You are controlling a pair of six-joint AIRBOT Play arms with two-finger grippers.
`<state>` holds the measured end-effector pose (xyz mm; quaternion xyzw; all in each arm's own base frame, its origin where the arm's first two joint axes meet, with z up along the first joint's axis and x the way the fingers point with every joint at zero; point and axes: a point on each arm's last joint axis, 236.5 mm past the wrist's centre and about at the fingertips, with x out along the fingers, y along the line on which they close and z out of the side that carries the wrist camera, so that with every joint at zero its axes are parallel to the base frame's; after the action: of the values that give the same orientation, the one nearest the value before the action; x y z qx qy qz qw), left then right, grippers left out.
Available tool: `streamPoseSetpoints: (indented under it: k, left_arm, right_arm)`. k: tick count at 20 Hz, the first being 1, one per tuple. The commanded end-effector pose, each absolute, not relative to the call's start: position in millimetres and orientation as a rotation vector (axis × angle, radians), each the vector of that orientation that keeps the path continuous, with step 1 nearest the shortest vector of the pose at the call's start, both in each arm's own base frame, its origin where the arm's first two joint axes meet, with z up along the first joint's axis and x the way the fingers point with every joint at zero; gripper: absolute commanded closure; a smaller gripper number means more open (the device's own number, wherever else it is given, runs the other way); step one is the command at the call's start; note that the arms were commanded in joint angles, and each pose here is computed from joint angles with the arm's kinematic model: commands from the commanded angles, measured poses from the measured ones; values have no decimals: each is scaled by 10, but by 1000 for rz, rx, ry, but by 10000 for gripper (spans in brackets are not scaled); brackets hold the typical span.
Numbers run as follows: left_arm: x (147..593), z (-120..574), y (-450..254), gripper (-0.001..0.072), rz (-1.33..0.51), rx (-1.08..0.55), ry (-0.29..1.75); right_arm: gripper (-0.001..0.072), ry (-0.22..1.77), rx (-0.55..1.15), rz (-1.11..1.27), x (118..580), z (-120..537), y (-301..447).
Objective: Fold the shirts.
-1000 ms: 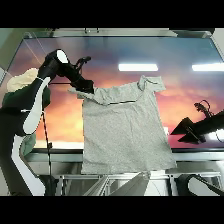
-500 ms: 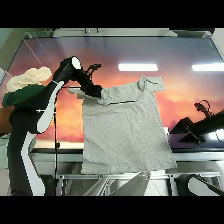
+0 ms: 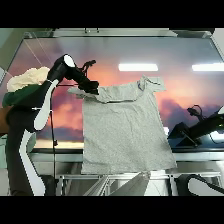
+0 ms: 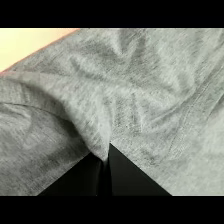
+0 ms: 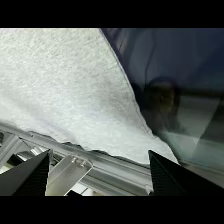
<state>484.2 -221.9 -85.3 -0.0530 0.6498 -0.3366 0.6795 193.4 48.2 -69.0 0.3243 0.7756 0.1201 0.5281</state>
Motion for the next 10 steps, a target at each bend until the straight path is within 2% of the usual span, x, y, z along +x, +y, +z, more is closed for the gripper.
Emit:
streamPoseSetpoints:
  k: [1,7,10]
  left_arm:
    - [4983,-565,-2104,693,-782,-249,1393]
    - [5146,-248,-1741,693,-737,-264,1312]
    - [5153,-230,-1656,693,-730,-279,1314]
  right_arm:
    - [36,1862,706,311,1975,-904,558]
    - [37,1841,696,290,2139,-1257,620]
    - [39,1838,826,434,2178,-1221,950]
